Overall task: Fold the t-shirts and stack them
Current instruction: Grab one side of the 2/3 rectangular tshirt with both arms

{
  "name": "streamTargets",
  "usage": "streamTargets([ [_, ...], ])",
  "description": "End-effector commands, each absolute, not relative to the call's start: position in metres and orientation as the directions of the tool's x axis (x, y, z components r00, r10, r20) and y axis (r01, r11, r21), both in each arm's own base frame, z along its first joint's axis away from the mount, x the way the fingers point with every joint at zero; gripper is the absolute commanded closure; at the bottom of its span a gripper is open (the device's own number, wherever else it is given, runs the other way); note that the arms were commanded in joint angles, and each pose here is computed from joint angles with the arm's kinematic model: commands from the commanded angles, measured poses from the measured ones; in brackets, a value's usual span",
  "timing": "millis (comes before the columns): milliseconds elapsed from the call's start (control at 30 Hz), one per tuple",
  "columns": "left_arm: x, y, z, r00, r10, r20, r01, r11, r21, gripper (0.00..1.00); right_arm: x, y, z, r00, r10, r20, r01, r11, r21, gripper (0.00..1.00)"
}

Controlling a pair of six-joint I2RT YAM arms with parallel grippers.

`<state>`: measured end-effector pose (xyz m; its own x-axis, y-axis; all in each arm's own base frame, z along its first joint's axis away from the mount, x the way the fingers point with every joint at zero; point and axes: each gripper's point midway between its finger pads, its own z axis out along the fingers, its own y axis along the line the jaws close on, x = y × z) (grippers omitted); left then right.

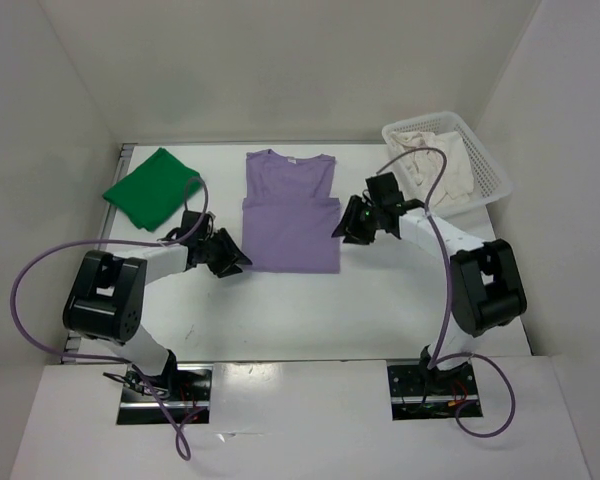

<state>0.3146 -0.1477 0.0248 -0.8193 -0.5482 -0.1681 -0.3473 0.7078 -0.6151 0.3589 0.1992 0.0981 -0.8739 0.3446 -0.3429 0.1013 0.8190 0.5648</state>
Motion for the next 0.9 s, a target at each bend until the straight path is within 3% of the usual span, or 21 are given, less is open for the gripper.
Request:
streamTargets([
  [0, 0.320, -0.148, 0.015, -0.829, -0.532, -0.169, -0.340, 0.721, -0.604, 0.54, 0.347, 0.187, 0.077, -0.852, 0.428, -0.301, 0.183, 0.783, 0.595, 0.54],
  [233, 0.323, -0.143, 0.009, -0.817, -0.549, -0.178, -0.360, 0.726, -0.586, 0.64, 0.320, 0.190, 0.041, -0.868, 0.461, -0.183, 0.256, 0.733, 0.631, 0.47],
  [500, 0.320, -0.143, 0.013, -0.816, -0.549, -0.181, -0.357, 0.726, -0.588, 0.75, 0.323, 0.199, 0.022, -0.871, 0.470, -0.142, 0.266, 0.695, 0.667, 0.46],
  [600, 0.318, -0.142, 0.012, -0.821, -0.542, -0.180, -0.355, 0.731, -0.582, 0.80, 0.320, 0.202, 0.013, -0.877, 0.467, -0.109, 0.284, 0.688, 0.667, 0.59],
  [800, 0.309, -0.142, 0.014, -0.829, -0.532, -0.173, -0.351, 0.735, -0.581, 0.89, 0.303, 0.208, 0.006, -0.888, 0.453, -0.075, 0.305, 0.704, 0.641, 0.74],
  [867, 0.305, -0.141, 0.013, -0.833, -0.525, -0.172, -0.348, 0.740, -0.575, 0.94, 0.299, 0.208, 0.008, -0.885, 0.458, -0.078, 0.310, 0.707, 0.636, 0.88],
])
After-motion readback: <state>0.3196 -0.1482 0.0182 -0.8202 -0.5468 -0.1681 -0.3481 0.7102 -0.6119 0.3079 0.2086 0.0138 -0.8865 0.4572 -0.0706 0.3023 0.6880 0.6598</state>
